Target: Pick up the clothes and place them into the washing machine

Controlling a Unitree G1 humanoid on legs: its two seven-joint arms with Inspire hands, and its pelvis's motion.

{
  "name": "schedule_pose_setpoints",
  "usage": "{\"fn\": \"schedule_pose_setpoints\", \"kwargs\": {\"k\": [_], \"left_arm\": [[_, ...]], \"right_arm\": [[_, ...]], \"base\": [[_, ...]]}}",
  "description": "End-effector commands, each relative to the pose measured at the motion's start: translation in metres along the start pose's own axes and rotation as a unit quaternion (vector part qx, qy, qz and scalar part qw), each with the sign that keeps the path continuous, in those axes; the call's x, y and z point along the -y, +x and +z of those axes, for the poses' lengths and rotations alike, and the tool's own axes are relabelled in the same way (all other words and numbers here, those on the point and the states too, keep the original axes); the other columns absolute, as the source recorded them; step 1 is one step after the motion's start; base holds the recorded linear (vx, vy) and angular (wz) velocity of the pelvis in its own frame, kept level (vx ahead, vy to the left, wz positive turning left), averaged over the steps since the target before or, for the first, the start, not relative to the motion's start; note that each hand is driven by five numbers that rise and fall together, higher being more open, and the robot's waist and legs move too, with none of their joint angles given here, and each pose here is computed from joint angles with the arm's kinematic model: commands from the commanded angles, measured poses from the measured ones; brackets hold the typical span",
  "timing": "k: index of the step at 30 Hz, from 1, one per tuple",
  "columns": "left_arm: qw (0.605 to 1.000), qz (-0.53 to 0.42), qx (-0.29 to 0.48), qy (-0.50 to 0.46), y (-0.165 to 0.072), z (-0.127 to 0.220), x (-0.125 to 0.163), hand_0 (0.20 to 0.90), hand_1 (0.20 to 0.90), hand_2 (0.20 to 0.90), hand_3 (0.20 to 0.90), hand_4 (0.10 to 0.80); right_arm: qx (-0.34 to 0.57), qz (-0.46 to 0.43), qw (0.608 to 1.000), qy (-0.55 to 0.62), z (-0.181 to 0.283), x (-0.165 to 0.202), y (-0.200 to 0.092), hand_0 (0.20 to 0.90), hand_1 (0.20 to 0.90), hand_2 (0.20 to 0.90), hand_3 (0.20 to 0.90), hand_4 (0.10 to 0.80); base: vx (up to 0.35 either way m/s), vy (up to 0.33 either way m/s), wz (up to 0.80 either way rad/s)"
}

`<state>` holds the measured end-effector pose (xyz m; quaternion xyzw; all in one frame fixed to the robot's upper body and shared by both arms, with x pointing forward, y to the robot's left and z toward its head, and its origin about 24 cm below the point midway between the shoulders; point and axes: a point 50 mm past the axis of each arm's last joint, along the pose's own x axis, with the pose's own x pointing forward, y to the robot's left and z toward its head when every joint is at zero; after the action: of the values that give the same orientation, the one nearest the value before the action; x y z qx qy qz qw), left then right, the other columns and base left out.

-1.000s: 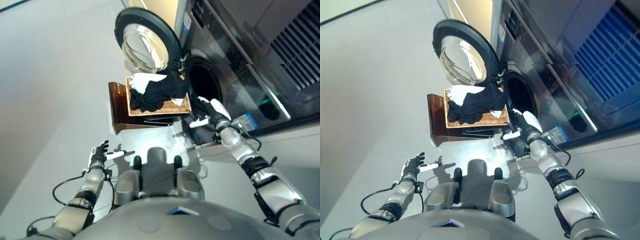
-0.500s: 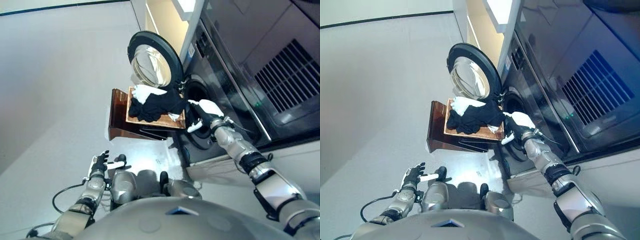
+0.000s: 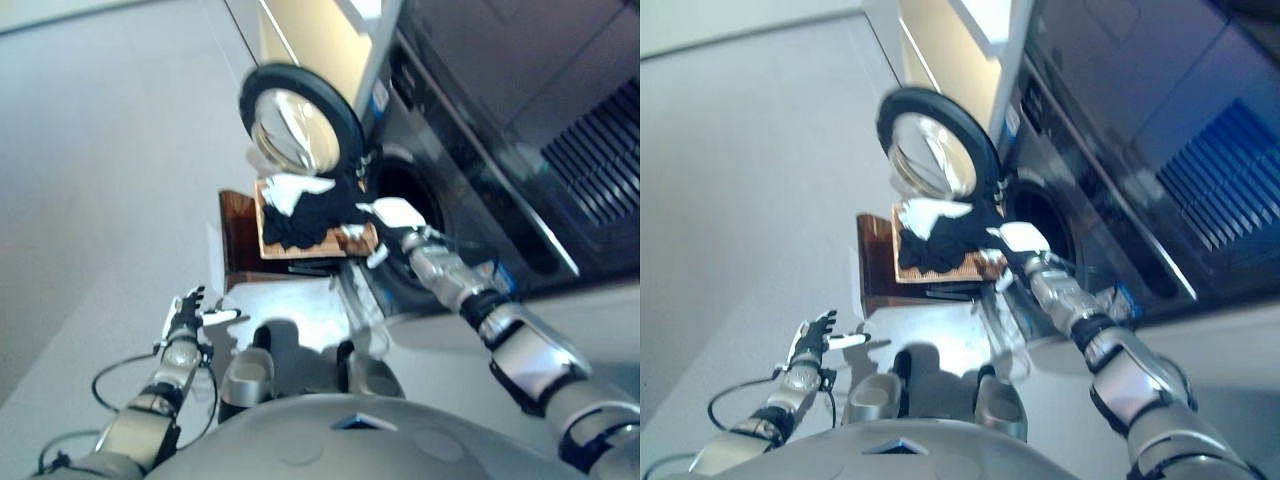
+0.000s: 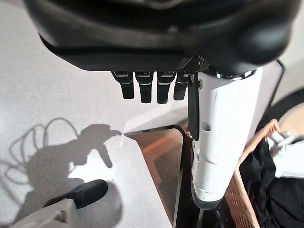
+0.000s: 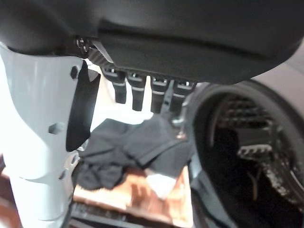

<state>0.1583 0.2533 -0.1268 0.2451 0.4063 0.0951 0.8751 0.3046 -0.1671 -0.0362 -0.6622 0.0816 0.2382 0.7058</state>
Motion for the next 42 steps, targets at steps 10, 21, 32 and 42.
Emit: {"fn": "schedule_pose_setpoints", "kwargs": {"k": [10, 21, 32, 42], "left_arm": [[0.994, 0.029, 0.104, -0.028, 0.008, 0.056, 0.001, 0.900, 0.900, 0.900, 0.900, 0.800], [0.987, 0.049, 0.140, -0.057, 0.010, 0.086, 0.001, 0.900, 0.900, 0.900, 0.900, 0.800], [0.980, 0.049, 0.178, -0.080, 0.009, 0.110, 0.004, 0.900, 0.900, 0.900, 0.900, 0.800], [0.954, 0.042, 0.270, -0.128, -0.001, 0.157, -0.003, 0.900, 0.900, 0.900, 0.900, 0.800]], "right_arm": [[-0.062, -0.199, 0.963, -0.173, -0.022, 0.122, 0.017, 0.900, 0.900, 0.900, 0.900, 0.800], [-0.161, -0.326, 0.898, -0.248, -0.047, 0.207, -0.001, 0.900, 0.900, 0.900, 0.900, 0.800], [-0.180, -0.355, 0.883, -0.248, -0.052, 0.231, -0.009, 0.900, 0.900, 0.900, 0.900, 0.800], [-0.257, -0.402, 0.841, -0.255, -0.086, 0.281, -0.046, 0.900, 0.900, 0.900, 0.900, 0.800]], "base": [[-0.114, -0.051, 0.39], [0.028, 0.004, 0.10], [0.029, 0.012, 0.01], [-0.036, -0.023, 0.18]]}}
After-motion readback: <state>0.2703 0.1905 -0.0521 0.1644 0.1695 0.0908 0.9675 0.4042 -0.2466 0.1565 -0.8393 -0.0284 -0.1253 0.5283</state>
